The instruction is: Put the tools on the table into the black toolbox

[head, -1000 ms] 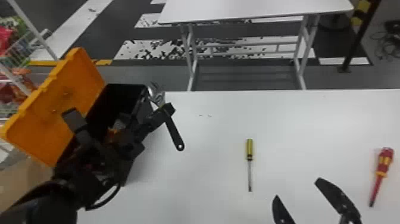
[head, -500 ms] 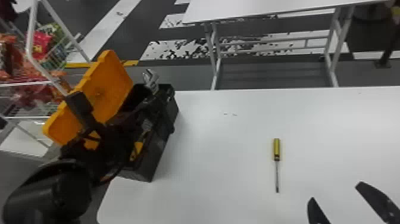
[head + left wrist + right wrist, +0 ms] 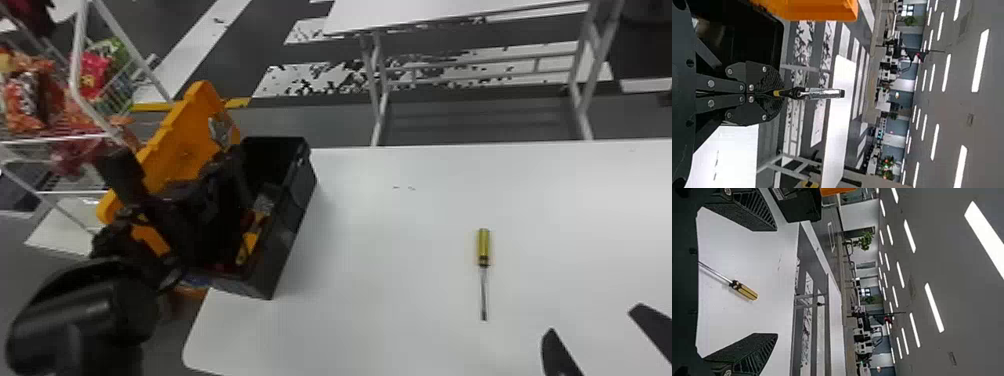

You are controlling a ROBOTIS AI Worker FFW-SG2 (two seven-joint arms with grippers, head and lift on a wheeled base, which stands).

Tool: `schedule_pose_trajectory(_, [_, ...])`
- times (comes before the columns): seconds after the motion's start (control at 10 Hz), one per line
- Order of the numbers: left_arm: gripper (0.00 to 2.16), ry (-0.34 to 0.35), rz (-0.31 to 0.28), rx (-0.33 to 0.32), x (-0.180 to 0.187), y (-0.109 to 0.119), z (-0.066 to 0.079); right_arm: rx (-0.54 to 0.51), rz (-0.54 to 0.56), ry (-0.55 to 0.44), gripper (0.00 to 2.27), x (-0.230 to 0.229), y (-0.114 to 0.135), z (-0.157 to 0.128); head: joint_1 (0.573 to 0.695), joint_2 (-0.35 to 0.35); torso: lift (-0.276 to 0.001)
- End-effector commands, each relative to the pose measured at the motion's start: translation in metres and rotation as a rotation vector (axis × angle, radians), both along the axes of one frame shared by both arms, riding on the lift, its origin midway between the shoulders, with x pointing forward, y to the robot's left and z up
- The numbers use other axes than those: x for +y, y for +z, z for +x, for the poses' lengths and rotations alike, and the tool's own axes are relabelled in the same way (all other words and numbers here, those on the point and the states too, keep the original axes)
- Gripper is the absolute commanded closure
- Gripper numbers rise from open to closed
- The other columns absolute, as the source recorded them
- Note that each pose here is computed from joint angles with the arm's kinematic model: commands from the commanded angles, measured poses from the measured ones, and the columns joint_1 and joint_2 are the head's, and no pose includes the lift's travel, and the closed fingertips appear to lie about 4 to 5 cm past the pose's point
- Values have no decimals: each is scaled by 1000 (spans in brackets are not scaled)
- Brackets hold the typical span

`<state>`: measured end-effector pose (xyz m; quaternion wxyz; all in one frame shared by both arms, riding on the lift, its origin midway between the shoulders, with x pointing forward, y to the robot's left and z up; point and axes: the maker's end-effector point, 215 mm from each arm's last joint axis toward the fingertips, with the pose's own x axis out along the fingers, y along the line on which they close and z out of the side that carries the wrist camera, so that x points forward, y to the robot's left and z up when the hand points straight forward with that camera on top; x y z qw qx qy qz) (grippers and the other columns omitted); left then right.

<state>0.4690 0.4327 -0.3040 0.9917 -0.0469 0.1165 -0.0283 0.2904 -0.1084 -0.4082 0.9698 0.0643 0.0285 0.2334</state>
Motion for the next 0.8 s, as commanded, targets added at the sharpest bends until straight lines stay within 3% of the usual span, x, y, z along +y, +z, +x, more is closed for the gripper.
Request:
schedule_pose_trajectory(0.0, [2071, 53, 67, 11, 21, -11, -2, -3, 2, -2, 53, 0, 1, 0, 695, 350, -75])
schedule_pose_trajectory(0.1, [2064, 68, 65, 27, 28, -24, -2, -6, 2, -2, 53, -1, 2, 0, 695, 350, -75])
schedule_pose_trajectory(0.2, [1858, 77, 54, 28, 33, -35, 1, -12, 3, -5, 53, -2, 3, -1, 695, 350, -75])
schedule_pose_trajectory(0.3, [1382, 83, 29, 31, 34, -45, 2, -10, 0, -8, 53, -4, 2, -2, 695, 350, -75])
schedule_pose_trajectory(0.4, [326, 83, -2, 30, 30, -50, 2, -18, 0, -14, 53, -6, 5, -3, 695, 350, -75])
schedule_pose_trajectory(0.5, [-1, 87, -14, 32, 26, -53, 0, -17, 9, -23, 53, -9, 5, -4, 695, 350, -75])
schedule_pose_trajectory(0.7, [19, 70, -53, 30, 11, -58, -10, -9, 8, -32, 53, -14, 3, -4, 695, 350, -75])
